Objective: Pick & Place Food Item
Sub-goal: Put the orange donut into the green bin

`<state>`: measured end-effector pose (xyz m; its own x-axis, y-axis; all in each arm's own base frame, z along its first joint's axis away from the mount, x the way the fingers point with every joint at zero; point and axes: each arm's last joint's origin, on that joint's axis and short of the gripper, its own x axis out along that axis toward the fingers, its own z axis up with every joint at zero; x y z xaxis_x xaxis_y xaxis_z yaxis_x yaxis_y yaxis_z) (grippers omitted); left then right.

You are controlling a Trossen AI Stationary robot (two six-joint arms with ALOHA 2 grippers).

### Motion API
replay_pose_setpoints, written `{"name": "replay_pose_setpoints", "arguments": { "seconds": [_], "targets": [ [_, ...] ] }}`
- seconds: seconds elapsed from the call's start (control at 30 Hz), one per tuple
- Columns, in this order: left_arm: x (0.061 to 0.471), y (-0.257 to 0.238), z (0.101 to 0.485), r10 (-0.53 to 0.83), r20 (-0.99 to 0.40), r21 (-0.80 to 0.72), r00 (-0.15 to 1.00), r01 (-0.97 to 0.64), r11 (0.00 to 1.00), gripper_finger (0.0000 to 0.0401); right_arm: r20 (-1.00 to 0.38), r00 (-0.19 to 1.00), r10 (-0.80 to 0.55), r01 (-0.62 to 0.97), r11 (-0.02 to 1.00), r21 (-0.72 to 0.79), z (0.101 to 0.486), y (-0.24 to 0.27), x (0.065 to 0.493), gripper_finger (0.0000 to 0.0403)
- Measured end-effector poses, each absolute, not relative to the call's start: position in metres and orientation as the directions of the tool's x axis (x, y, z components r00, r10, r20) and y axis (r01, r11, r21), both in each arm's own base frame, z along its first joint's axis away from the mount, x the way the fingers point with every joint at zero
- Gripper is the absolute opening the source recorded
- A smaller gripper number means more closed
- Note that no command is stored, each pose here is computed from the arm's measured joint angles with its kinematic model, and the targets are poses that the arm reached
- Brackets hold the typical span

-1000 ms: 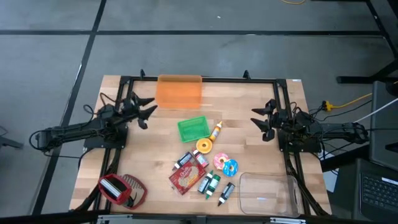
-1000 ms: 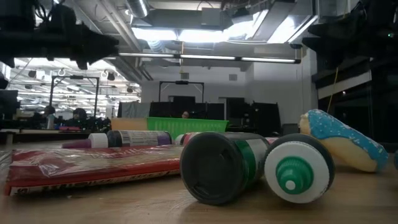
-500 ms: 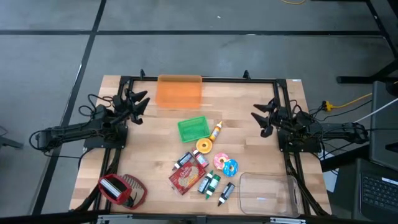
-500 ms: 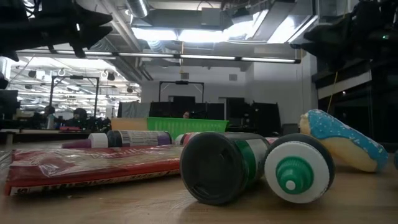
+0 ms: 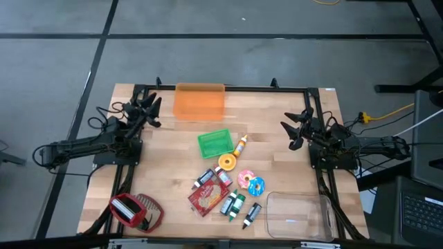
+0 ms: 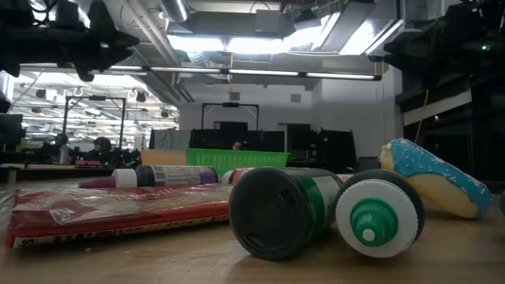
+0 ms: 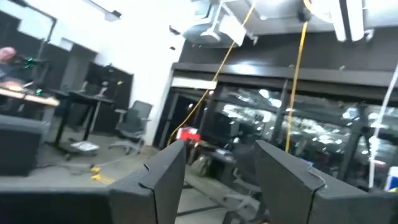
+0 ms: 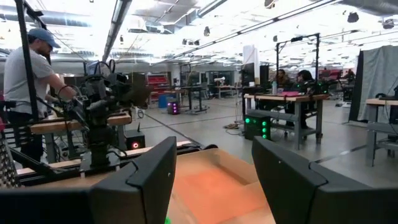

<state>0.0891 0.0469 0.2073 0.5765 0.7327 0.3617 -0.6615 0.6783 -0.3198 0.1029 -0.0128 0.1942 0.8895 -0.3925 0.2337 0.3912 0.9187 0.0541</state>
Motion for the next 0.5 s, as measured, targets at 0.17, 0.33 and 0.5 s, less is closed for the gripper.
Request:
{"name": "replay_pose_setpoints", "arguments": {
  "seconds": [0.17,0.33,0.5],
  "targets": [
    [0.088,0.049,0.204,0.786,0.323,-0.338,0.527,-0.712,0.616,0.0185,0.232,0.884,-0.405,0.404,0.913,0.055,0.194,-0.013,0.103,0.0213],
    [0.095,0.047,0.194,0.698,0.243,-0.217,0.674,-0.663,0.716,0.0185,0.242,0.851,-0.466,0.473,0.88,0.035,0.196,-0.015,0.101,0.0213],
    [0.1,0.044,0.186,0.576,0.18,-0.164,0.797,-0.553,0.817,0.0185,0.296,0.864,-0.406,0.379,0.914,0.147,0.201,-0.013,0.101,0.0213]
  ]
}}
